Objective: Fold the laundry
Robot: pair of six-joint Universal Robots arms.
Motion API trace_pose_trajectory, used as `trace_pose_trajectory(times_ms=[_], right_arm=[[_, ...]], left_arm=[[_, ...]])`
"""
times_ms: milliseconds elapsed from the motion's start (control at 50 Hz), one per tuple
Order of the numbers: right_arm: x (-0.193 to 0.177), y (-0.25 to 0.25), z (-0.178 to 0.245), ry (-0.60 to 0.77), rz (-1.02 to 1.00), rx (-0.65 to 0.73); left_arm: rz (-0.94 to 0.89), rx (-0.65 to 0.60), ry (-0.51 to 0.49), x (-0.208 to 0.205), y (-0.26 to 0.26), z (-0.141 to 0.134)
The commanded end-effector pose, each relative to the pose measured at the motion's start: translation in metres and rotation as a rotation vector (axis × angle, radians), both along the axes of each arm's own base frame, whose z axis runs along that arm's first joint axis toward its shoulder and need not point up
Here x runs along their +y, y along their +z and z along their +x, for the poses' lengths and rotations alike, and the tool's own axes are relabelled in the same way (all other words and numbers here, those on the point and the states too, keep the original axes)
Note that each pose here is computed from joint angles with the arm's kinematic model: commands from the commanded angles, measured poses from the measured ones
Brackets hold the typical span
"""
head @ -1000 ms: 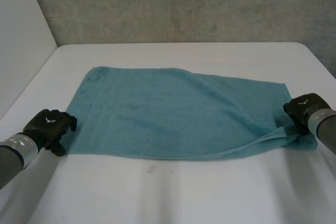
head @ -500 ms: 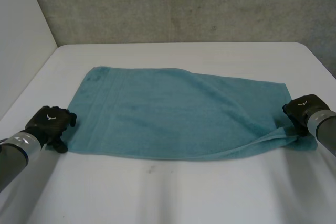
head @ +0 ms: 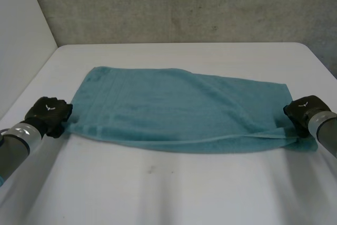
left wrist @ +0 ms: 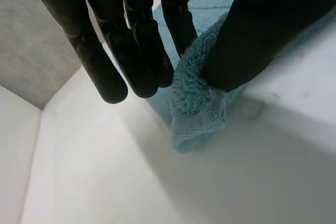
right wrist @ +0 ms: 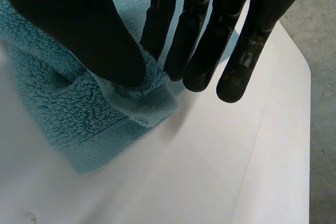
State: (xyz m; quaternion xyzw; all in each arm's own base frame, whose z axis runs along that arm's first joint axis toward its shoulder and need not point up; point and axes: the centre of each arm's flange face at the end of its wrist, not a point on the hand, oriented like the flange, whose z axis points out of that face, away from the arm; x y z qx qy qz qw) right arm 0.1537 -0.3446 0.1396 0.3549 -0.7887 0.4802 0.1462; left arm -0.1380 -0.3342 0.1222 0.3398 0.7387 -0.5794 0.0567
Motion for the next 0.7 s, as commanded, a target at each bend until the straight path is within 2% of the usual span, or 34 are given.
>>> trace_pose_trajectory(times_ms=[20, 120, 260, 360, 520, 560, 640, 700], right_arm=[[0.002, 0.009, -0.001, 0.002, -0.010, 0.018], [0.027, 0.023, -0.002, 0.048, 0.066, 0.085], [0.078, 0.022, -0.012, 0.155, 0.255, 0.245], [0.088, 0.029, -0.025, 0.158, 0.253, 0.299], [0.070, 0.045, -0.024, 0.144, 0.129, 0.262], [0.048, 0.058, -0.024, 0.086, 0.012, 0.195], [0.022, 0.055, -0.023, 0.039, -0.039, 0.108], [0.004, 0.048, -0.021, 0.013, -0.061, 0.054]], left_arm=[[-0.064, -0.020, 0.047, 0.013, 0.033, 0.004], [-0.037, -0.034, 0.073, 0.038, 0.050, 0.007], [0.161, -0.043, 0.148, 0.082, 0.061, 0.025], [0.249, -0.071, 0.130, 0.098, 0.063, 0.025], [0.168, -0.066, 0.084, 0.083, 0.068, 0.023], [0.103, -0.064, 0.048, 0.062, 0.066, 0.018], [0.028, -0.066, -0.021, 0.037, 0.062, -0.002], [0.014, -0.057, -0.026, 0.023, 0.058, -0.008]])
